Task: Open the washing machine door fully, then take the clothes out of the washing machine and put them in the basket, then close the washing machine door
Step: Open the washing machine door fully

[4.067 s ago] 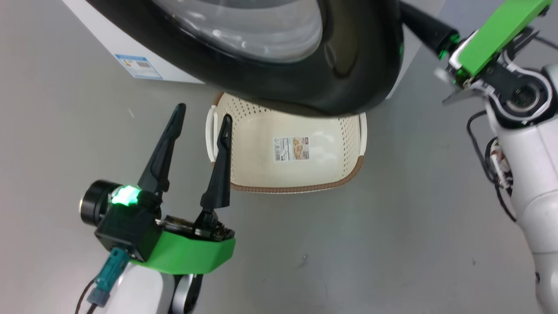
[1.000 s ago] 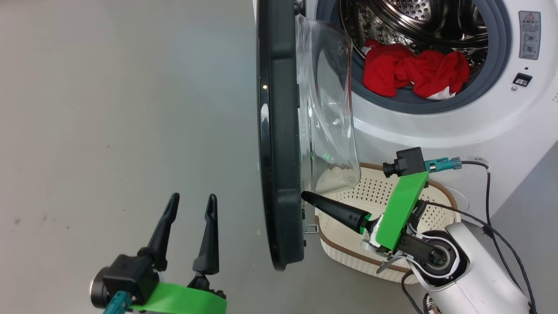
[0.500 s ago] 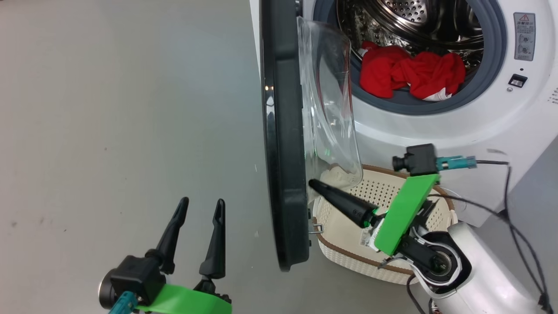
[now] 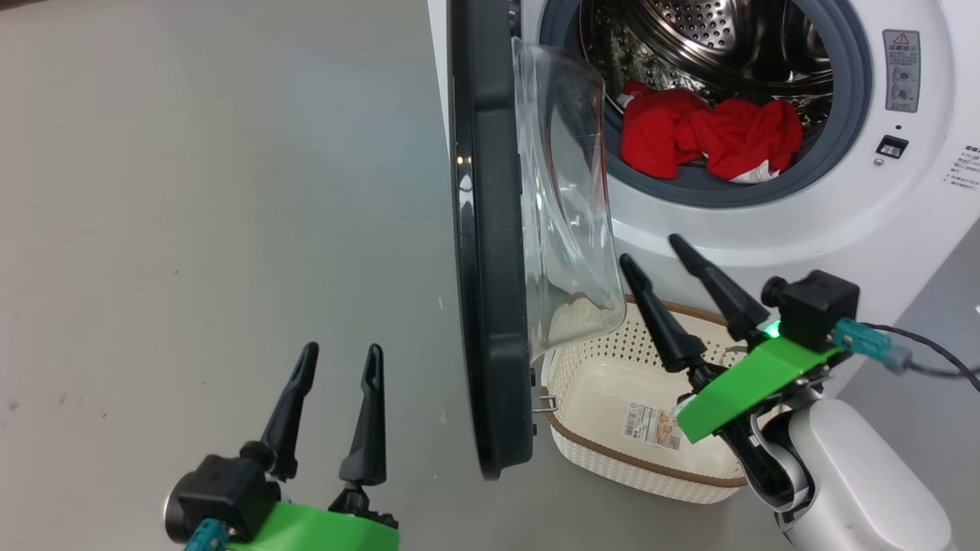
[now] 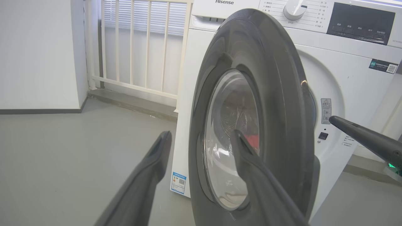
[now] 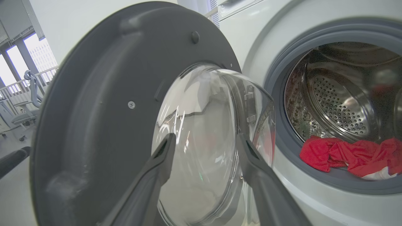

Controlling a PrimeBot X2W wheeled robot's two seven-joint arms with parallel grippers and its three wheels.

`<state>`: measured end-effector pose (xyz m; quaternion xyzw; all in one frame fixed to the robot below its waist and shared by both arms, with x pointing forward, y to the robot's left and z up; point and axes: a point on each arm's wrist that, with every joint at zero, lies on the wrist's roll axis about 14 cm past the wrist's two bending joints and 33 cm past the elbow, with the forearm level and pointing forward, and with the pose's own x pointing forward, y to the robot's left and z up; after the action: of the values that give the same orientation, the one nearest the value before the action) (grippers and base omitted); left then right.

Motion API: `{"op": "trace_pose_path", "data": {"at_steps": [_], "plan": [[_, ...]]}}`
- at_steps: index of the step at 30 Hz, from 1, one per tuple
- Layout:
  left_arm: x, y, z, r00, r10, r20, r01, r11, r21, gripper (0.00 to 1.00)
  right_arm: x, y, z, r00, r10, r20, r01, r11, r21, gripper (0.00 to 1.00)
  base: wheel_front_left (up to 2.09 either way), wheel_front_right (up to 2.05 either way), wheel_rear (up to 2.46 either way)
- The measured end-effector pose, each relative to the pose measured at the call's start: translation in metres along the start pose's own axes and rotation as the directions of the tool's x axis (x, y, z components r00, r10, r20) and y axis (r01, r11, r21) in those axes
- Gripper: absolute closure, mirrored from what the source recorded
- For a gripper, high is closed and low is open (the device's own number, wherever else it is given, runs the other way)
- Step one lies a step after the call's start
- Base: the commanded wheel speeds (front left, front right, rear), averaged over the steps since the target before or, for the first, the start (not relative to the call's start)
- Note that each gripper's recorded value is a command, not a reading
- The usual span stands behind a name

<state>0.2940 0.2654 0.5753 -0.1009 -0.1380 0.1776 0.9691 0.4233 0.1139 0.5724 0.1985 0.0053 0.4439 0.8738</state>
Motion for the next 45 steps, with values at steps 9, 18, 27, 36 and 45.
{"op": "trace_pose_path", "data": {"at_steps": [9, 18, 27, 36, 45], "plan": [[0.002, 0.001, 0.013, 0.998, -0.004, 0.056, 0.003, 0.999, 0.035, 0.0, -0.025, -0.035, 0.013, 0.976, -0.161, 0.148, 0.183, 0.971, -0.151, 0.0, 0.0, 0.0, 0.0], [0.0, 0.003, 0.009, 0.999, 0.0, 0.05, -0.003, 0.999, 0.053, 0.0, -0.055, -0.055, 0.009, 0.958, -0.241, 0.154, 0.27, 0.939, -0.211, 0.0, 0.0, 0.0, 0.0], [-0.005, 0.009, 0.001, 0.999, 0.019, 0.026, -0.02, 0.998, 0.052, 0.0, -0.074, -0.057, 0.0, 0.954, -0.269, 0.134, 0.293, 0.934, -0.205, 0.0, 0.0, 0.0, 0.0], [-0.003, 0.007, -0.007, 1.0, 0.017, 0.002, -0.017, 0.998, 0.057, 0.0, -0.076, -0.055, -0.008, 0.957, -0.266, 0.116, 0.285, 0.938, -0.198, 0.0, 0.0, 0.0, 0.0], [-0.002, 0.005, -0.016, 1.0, 0.01, -0.021, -0.009, 0.999, 0.049, 1.0, -0.08, -0.058, -0.008, 0.954, -0.276, 0.115, 0.295, 0.935, -0.197, 0.0, 0.0, 0.0, 0.0]]}}
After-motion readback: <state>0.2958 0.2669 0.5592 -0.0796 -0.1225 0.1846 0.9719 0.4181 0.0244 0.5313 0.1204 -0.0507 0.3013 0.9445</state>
